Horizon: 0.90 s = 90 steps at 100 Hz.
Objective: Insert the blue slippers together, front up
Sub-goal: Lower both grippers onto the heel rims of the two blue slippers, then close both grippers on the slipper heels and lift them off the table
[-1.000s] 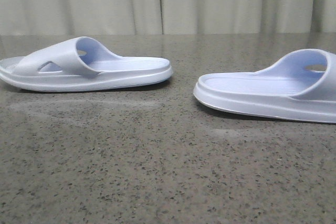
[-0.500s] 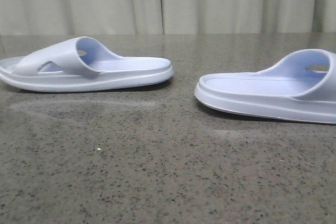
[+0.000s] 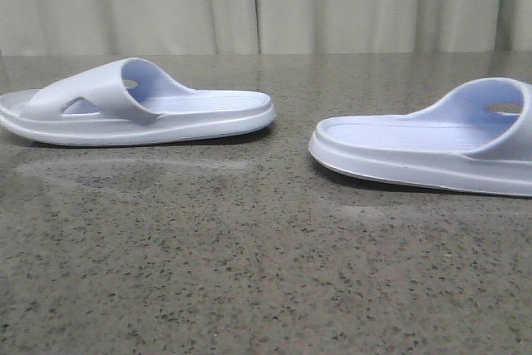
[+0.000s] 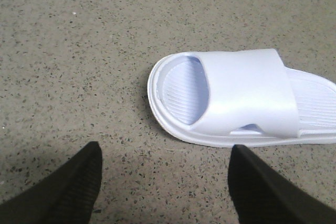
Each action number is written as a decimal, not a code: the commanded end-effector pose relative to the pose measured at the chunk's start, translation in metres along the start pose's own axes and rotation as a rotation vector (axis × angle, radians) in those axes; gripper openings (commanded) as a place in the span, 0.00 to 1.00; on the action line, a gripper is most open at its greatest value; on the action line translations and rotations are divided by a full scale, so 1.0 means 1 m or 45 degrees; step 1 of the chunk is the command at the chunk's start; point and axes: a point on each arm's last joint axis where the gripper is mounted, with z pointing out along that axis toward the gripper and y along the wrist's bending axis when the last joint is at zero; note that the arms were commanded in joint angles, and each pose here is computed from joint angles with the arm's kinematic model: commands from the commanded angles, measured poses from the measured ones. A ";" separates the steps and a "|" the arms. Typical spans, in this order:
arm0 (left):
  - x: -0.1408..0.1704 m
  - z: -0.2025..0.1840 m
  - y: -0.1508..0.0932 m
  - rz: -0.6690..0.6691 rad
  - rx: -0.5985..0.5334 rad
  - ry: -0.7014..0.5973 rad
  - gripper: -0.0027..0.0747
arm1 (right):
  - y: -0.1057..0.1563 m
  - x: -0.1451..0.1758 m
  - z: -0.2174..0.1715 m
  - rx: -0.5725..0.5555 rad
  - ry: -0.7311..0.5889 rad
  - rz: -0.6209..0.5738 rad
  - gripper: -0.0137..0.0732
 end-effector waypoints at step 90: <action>-0.027 0.033 0.003 -0.217 0.212 0.098 0.61 | -0.011 -0.028 0.022 -0.297 0.121 0.149 0.04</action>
